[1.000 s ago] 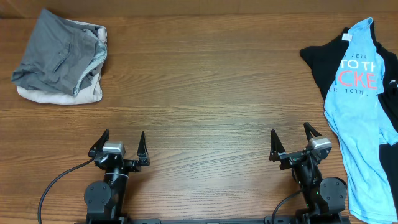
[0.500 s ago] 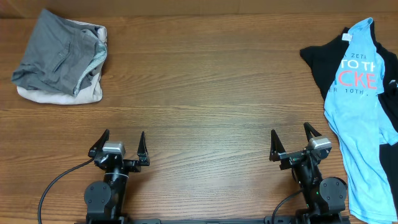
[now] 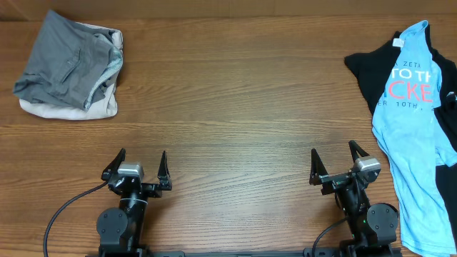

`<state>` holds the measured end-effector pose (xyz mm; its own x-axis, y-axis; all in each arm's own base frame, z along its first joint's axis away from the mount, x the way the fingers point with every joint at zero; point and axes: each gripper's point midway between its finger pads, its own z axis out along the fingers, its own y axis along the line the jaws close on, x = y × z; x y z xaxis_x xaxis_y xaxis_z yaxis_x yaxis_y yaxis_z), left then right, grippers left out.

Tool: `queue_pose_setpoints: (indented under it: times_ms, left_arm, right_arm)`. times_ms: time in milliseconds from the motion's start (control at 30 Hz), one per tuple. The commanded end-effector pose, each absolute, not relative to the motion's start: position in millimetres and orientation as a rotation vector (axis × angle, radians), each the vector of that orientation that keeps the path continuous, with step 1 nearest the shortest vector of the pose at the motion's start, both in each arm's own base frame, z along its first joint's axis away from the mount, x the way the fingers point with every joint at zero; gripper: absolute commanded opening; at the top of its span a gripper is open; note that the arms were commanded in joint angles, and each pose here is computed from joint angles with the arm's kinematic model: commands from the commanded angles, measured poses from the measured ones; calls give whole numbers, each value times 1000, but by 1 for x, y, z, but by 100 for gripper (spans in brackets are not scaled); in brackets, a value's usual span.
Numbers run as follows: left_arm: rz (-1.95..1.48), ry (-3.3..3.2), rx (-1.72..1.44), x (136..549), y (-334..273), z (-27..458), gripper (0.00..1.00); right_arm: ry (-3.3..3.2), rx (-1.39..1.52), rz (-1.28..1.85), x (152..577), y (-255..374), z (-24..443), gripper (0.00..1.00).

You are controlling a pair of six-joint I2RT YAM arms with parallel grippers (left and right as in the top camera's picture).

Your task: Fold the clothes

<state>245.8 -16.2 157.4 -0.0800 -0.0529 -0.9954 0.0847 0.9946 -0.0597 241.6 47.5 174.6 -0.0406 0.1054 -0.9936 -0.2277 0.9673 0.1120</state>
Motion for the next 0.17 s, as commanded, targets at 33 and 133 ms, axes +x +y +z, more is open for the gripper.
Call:
queue_pose_setpoints:
  times_ms: [33,133]
  left_arm:
    - [-120,1643,-4,246,-13,157,100]
    - [-120,1643,-4,246,-13,157,100]
  right_arm:
    - [1583,-103,266,241,48,173,100]
    - [1583,-103,266,241,48,173,100]
